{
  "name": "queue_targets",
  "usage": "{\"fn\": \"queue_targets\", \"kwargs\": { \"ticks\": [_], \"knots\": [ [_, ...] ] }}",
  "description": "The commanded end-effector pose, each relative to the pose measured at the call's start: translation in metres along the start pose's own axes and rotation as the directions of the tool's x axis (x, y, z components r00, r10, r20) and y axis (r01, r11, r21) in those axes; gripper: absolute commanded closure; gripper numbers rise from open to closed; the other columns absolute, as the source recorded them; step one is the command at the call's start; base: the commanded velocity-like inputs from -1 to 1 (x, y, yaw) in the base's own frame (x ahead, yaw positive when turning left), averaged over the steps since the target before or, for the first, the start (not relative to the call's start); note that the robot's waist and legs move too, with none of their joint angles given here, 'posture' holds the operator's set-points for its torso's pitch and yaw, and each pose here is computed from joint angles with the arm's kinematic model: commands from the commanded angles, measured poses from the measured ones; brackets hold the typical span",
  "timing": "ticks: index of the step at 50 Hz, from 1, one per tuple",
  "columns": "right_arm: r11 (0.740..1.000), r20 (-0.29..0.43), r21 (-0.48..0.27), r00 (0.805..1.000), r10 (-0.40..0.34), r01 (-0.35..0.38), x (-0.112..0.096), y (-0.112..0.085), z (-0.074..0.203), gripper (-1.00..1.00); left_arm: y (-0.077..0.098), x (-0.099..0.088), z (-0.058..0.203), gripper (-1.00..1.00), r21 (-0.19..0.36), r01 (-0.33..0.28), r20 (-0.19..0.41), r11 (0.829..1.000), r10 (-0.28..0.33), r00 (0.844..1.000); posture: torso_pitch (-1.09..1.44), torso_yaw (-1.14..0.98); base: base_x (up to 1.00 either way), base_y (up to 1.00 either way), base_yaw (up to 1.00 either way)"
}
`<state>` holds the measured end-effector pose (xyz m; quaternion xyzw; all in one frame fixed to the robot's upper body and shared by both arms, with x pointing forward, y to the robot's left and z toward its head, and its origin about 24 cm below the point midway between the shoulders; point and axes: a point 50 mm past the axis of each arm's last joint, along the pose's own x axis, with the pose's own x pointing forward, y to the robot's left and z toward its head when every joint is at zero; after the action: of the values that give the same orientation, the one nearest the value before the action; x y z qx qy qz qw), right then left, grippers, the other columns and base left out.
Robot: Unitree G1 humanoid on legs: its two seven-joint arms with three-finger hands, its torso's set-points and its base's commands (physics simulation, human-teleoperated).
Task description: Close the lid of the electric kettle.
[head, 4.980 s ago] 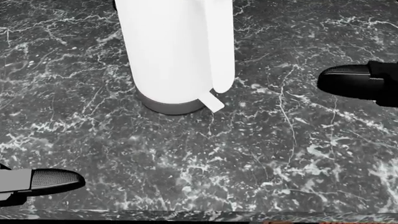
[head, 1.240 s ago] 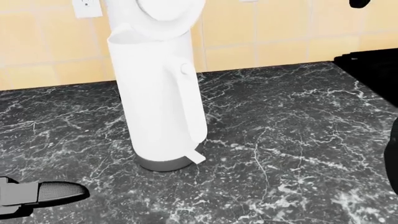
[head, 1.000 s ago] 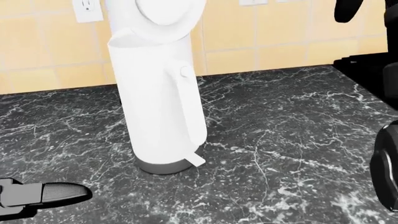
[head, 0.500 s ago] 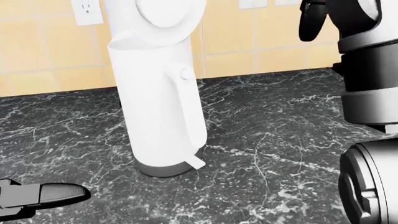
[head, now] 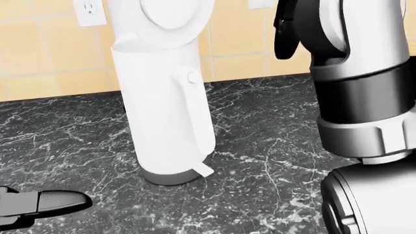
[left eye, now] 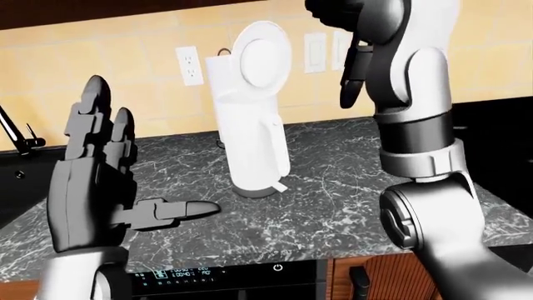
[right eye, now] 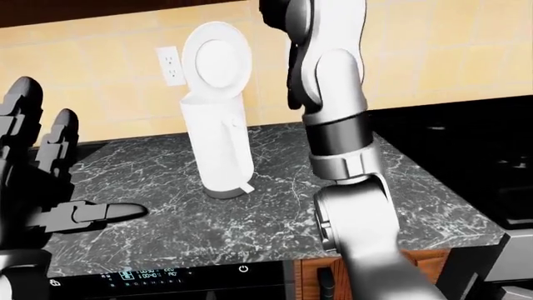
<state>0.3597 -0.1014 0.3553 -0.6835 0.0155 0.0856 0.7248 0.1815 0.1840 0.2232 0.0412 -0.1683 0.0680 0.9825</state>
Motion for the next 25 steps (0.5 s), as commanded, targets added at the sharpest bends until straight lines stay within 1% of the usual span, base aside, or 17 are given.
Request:
{"fn": "queue_targets", "kwargs": {
  "ticks": [1, 5, 9, 14, 15, 25],
  "knots": [
    [0.998, 0.008, -0.005, 0.998, -0.062, 0.062, -0.009, -0.012, 0.004, -1.00, 0.003, 0.001, 0.009, -1.00, 0.000, -0.016, 0.064, 1.000, 0.016, 0.998, -0.61, 0.00, 0.00, 0.00, 0.00],
    [0.999, 0.020, -0.009, 0.999, -0.050, 0.051, -0.009, -0.003, 0.009, -1.00, 0.002, 0.001, 0.008, -1.00, 0.002, -0.013, 0.061, 1.000, 0.013, 0.998, -0.61, 0.00, 0.00, 0.00, 0.00],
    [0.999, 0.025, -0.009, 0.999, -0.044, 0.045, -0.009, 0.000, 0.011, -1.00, 0.002, 0.001, 0.008, -1.00, 0.000, -0.011, 0.062, 1.000, 0.011, 0.998, -0.61, 0.00, 0.00, 0.00, 0.00],
    [0.999, 0.046, -0.035, 0.998, -0.031, 0.032, -0.011, 0.006, 0.015, -1.00, 0.001, 0.002, 0.008, -1.00, 0.002, -0.011, 0.062, 1.000, 0.011, 0.998, -0.61, 0.00, 0.00, 0.00, 0.00],
    [0.999, 0.060, -0.042, 0.998, -0.026, 0.029, -0.012, 0.006, 0.017, -1.00, 0.001, 0.002, 0.007, -1.00, 0.002, -0.010, 0.062, 1.000, 0.010, 0.998, -0.61, 0.00, 0.00, 0.00, 0.00],
    [0.997, 0.089, -0.068, 0.996, -0.029, 0.036, -0.016, 0.004, 0.031, -1.00, 0.001, 0.002, 0.008, -1.00, -0.001, -0.012, 0.061, 1.000, 0.012, 0.998, -0.61, 0.00, 0.00, 0.00, 0.00]
  ]
}}
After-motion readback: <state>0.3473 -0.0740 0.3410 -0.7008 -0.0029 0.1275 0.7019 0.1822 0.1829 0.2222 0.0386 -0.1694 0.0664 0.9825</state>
